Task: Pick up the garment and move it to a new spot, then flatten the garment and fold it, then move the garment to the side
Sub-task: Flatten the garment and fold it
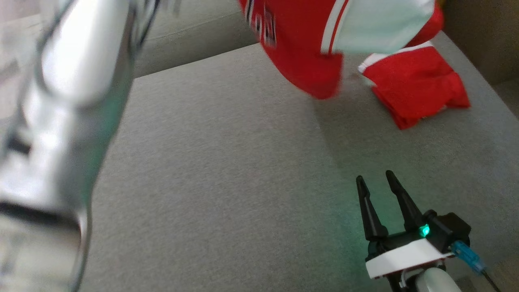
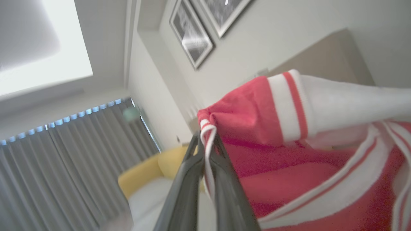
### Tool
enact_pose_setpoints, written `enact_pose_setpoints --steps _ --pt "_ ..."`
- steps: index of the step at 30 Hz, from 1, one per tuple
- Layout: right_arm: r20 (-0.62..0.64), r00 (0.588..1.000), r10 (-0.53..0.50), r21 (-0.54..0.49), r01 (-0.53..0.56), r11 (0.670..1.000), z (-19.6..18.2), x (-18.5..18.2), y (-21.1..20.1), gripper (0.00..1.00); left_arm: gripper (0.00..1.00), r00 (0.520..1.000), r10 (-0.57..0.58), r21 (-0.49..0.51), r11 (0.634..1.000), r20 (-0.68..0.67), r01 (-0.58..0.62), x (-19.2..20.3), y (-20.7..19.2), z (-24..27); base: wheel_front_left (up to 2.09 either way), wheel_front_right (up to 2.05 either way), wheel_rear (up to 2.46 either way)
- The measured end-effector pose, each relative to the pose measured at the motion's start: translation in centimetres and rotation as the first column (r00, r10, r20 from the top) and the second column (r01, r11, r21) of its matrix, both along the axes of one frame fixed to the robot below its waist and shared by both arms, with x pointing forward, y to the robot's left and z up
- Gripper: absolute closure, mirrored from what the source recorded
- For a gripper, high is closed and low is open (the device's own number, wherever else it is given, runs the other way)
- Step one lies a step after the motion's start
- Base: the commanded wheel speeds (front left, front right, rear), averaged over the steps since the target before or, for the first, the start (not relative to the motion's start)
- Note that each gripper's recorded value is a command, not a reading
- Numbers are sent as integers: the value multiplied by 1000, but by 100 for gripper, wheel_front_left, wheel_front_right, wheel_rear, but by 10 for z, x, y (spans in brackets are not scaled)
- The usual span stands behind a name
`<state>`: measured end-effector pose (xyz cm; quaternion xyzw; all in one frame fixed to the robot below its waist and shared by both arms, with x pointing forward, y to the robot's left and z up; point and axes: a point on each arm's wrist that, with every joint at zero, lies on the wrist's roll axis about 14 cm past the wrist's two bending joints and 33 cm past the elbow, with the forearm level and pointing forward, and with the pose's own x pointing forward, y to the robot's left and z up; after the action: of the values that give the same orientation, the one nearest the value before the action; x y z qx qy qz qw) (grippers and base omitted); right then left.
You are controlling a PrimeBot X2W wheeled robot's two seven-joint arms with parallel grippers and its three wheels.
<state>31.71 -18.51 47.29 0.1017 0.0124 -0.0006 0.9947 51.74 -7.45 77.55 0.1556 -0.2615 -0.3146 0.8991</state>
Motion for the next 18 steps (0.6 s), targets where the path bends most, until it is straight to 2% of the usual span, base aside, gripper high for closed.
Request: enact_pose_setpoints --steps 1,3,5,7,10,12,13,14,15,18 --pt "0 1000 10 0 -10 1000 0 2 3 0 100 995 22 9 1000 -96 -21 7 14 -36 0 0 0" --pt "7 1000 25 0 -25 1000 2 6 7 0 100 952 69 28 998 -299 -63 8 44 -122 0 0 0" --pt "8 999 38 -4 -38 999 2 10 9 0 100 863 141 69 990 -485 -123 -9 81 -213 0 0 0" --pt "3 998 58 -11 -58 998 0 15 13 0 100 762 205 108 979 -615 -175 -36 115 -284 0 0 0" --pt "-8 996 85 -10 -86 996 -3 21 21 0 100 635 268 133 958 -724 -253 -72 155 -348 0 0 0" --pt "-15 995 98 -10 -98 995 -6 24 24 0 100 591 293 135 945 -752 -297 -83 170 -367 0 0 0" --pt "-15 995 98 -10 -98 995 -6 24 24 0 93 591 293 135 945 -752 -297 -83 170 -367 0 0 0" --pt "-20 994 104 -9 -104 995 -7 26 26 0 53 579 301 128 939 -758 -320 -86 175 -371 0 0 0" --pt "-24 994 111 -8 -111 994 -9 27 28 0 0 570 303 117 933 -763 -340 -87 179 -373 0 0 0" --pt "-33 990 135 -6 -136 991 -12 30 35 0 0 564 332 98 909 -756 -404 -86 191 -371 0 0 0"
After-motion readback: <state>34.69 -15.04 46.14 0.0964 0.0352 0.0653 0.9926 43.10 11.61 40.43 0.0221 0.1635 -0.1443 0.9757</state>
